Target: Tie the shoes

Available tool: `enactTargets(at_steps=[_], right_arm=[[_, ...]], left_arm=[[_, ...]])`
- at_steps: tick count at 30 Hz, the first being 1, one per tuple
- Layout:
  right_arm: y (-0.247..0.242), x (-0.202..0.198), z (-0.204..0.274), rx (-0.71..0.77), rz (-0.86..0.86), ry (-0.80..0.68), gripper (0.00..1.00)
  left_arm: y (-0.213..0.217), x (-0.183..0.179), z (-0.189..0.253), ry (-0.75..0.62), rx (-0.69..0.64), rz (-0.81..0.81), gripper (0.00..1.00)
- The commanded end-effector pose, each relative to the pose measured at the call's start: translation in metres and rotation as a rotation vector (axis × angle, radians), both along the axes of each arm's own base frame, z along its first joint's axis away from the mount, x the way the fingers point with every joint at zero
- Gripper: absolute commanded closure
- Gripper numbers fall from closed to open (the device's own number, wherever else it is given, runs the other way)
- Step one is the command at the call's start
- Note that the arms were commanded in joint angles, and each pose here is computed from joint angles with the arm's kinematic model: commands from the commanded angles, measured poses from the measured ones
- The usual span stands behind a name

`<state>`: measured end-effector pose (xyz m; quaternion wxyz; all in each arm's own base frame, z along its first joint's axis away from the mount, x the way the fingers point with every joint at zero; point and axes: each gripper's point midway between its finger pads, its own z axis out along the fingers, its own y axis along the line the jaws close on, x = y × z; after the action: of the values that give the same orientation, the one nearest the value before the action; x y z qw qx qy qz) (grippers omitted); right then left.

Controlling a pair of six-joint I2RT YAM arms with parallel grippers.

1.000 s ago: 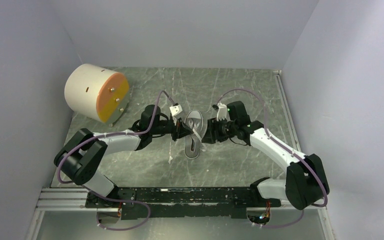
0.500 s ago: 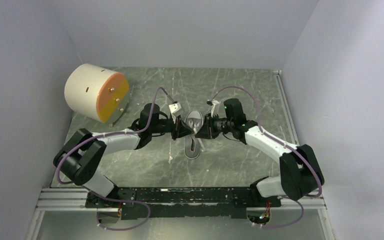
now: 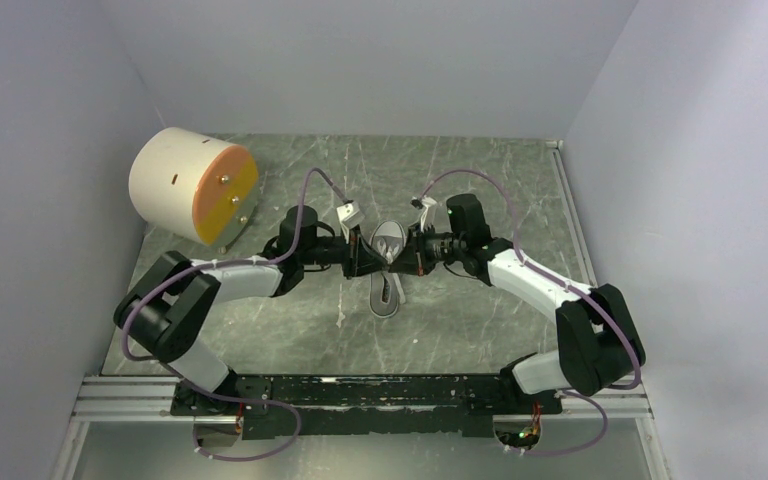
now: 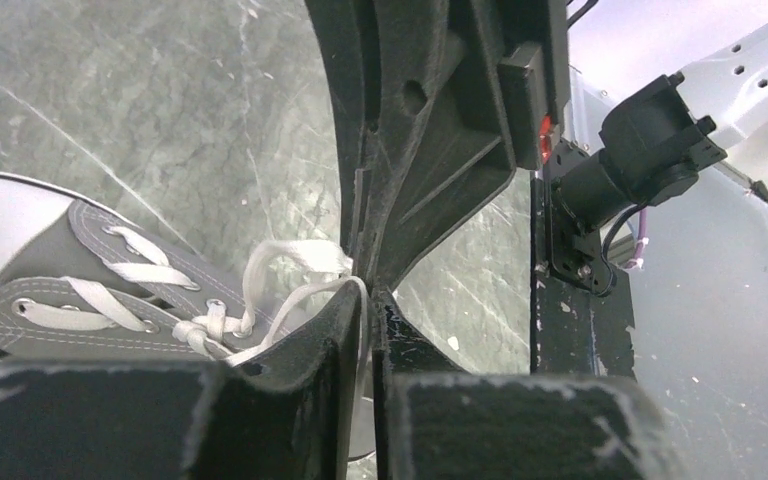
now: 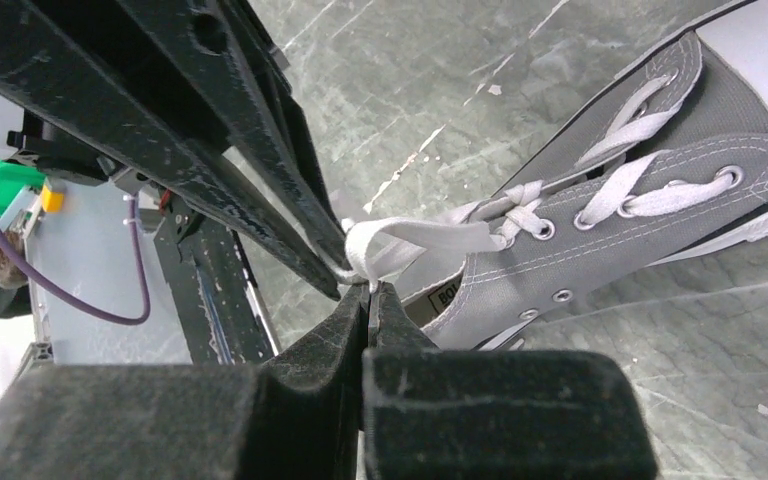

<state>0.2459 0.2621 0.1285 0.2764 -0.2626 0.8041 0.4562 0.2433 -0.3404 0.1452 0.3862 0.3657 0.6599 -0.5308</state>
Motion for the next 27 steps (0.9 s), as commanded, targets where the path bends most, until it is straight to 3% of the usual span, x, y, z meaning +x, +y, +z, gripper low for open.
enactTargets(at_steps=[1,4,17,22,27], right_arm=[[0.006,0.001,0.009,0.039,0.031,-0.041,1.0],[0.007,0.0,0.009,0.041,0.038,-0.04,1.0],[0.004,-0.007,0.002,0.026,0.059,-0.041,1.0],[0.008,-0.007,0.005,0.042,0.065,-0.042,1.0],[0.01,-0.01,0.008,0.051,0.083,-0.048,1.0]], left_arm=[[-0.005,0.003,0.006,0.007,-0.032,-0.024,0.82],[-0.007,0.005,0.007,0.016,-0.046,-0.011,0.75],[-0.009,0.009,0.007,0.082,-0.1,0.012,0.67],[-0.011,0.012,0.006,0.095,-0.105,0.022,0.74],[-0.011,0.014,0.006,0.107,-0.116,0.044,0.9]])
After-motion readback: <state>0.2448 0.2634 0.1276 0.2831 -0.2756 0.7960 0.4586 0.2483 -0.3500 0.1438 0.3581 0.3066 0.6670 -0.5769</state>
